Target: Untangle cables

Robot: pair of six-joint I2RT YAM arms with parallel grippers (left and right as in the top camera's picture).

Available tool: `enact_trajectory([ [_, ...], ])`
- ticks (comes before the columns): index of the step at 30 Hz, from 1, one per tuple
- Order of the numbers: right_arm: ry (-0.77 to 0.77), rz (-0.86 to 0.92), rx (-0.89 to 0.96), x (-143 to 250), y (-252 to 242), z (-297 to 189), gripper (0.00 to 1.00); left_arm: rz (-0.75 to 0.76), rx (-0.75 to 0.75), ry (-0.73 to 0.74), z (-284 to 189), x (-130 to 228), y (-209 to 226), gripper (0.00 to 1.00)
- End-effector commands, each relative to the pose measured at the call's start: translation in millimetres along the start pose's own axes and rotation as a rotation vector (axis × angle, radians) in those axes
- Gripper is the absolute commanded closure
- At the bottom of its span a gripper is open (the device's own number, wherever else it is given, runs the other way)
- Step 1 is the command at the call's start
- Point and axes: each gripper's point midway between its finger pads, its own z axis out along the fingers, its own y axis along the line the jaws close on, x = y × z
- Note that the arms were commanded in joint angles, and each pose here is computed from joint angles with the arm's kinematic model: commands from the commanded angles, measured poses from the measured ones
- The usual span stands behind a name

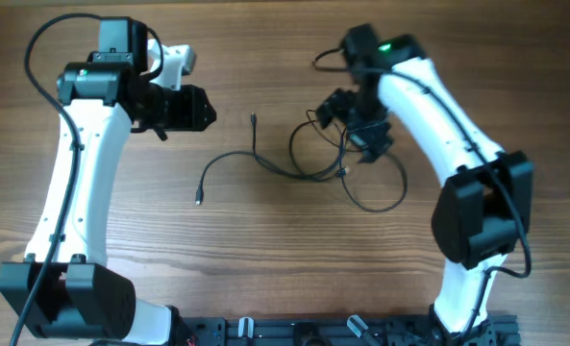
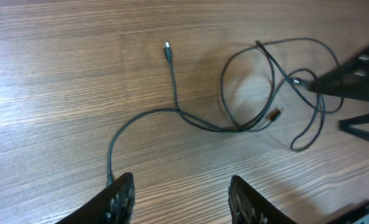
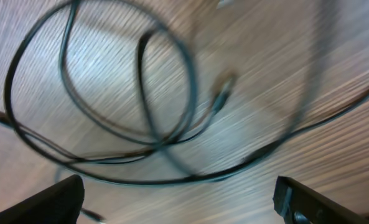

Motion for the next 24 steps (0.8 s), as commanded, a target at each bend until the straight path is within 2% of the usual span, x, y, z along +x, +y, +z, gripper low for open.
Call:
enact_trajectory([
  [1,-0.006,0.174,-0.011,18.3,9.0,14.7,0.05,0.06,0.028,0.005,1.5,1.5,-12.4,0.5],
  [3,-0.026,0.159,-0.018,18.9,11.9,20.4,0.09,0.066,0.03,0.009,2.4,2.3,-15.2,0.49],
  [9,-0.139,0.15,0.0,0.9,7.8,22.8,0.35,0.071,0.033,0.013,3.1,3.1,-17.3,0.49],
  [10,-0.147,0.15,-0.002,-0.6,8.3,22.6,0.36,0.071,0.033,0.013,3.1,3.1,-17.3,0.5],
  [17,-0.168,0.15,-0.073,-6.5,25.4,21.2,0.34,0.07,0.033,0.013,3.1,3.2,-17.4,0.5],
  [22,-0.168,0.146,-0.103,-7.4,32.7,20.5,0.36,0.071,0.033,0.013,3.1,3.1,-17.3,0.5],
  [23,-0.171,0.142,-0.118,-8.4,36.2,19.9,0.34,0.071,0.033,0.013,3.1,3.1,-17.3,0.49],
  [24,-0.178,0.128,-0.142,-10.1,42.3,18.9,0.27,0.071,0.033,0.013,3.1,3.1,-17.4,0.49],
])
